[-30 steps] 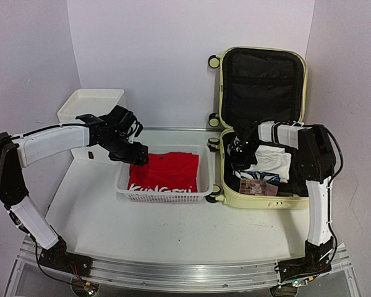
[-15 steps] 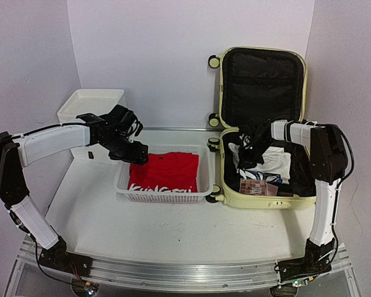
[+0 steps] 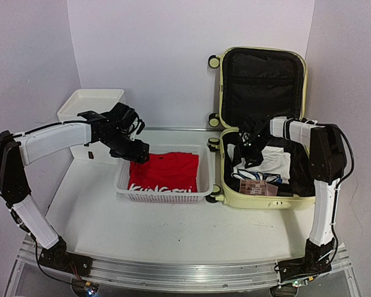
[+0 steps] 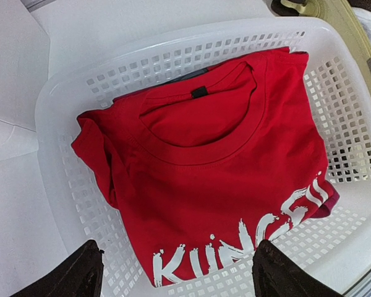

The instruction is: Open, take out, and arrange the luggage

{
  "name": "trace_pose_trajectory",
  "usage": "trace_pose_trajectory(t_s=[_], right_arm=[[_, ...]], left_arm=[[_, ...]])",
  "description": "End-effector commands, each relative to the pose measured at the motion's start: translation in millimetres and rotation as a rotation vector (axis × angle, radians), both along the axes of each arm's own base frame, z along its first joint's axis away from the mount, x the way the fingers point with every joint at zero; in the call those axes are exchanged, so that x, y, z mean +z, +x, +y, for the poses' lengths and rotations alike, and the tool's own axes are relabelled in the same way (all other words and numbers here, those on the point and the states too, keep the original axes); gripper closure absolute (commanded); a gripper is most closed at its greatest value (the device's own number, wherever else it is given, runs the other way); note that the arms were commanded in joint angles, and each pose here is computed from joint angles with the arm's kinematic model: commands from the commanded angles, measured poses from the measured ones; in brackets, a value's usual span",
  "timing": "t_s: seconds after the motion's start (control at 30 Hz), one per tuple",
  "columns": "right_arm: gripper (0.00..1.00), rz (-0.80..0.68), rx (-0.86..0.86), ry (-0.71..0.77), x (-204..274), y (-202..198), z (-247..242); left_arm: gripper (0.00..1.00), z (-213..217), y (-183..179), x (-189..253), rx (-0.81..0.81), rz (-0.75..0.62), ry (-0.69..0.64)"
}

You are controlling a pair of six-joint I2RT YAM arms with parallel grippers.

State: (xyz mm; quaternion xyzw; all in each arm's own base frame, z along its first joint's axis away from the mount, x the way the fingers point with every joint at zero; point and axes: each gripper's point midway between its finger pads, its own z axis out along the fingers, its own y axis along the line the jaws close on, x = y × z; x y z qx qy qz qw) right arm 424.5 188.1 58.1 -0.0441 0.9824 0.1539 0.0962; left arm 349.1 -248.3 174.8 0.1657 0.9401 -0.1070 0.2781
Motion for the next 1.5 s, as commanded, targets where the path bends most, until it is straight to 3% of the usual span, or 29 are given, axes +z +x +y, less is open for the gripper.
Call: trace_pose_trajectory(t_s=[0.0, 0.2, 0.6, 0.8, 0.93, 1.23, 1.47], right_arm=[[0.36, -0.084, -0.026, -0.035, 24.4, 19.8, -1.6], [0.37, -0.129, -0.073, -0.054, 27.2, 49.3, 1.1], [0.55, -0.189, -0.041, -0.108, 8.5, 88.1, 15.0], [0.43, -0.204, -0.037, -0.256, -8.9, 90.8, 3.6], [0.4, -0.211, -0.013, -0.367, -18.2, 89.3, -4.4], [0.36, -0.099, 0.0, -0.453, -56.5, 68.5, -20.0], [0.57, -0.019, 0.046, -0.452, -83.7, 46.3, -22.5]], left_arm=[[0.16, -1.3, 8.0, 16.6, -0.018, -0.036, 0.01], [0.16, -4.7, 11.5, 18.8, -0.028, -0.038, 0.012], [0.16, -1.4, 13.8, 22.9, -0.031, -0.054, 0.038], [0.16, -0.8, 15.9, 21.9, -0.027, -0.056, 0.048], [0.16, -1.4, 16.8, 21.9, -0.027, -0.057, 0.049], [0.16, -0.2, 17.1, 18.7, -0.021, -0.051, 0.055], [0.16, 1.6, 15.7, 17.4, -0.012, -0.048, 0.057]])
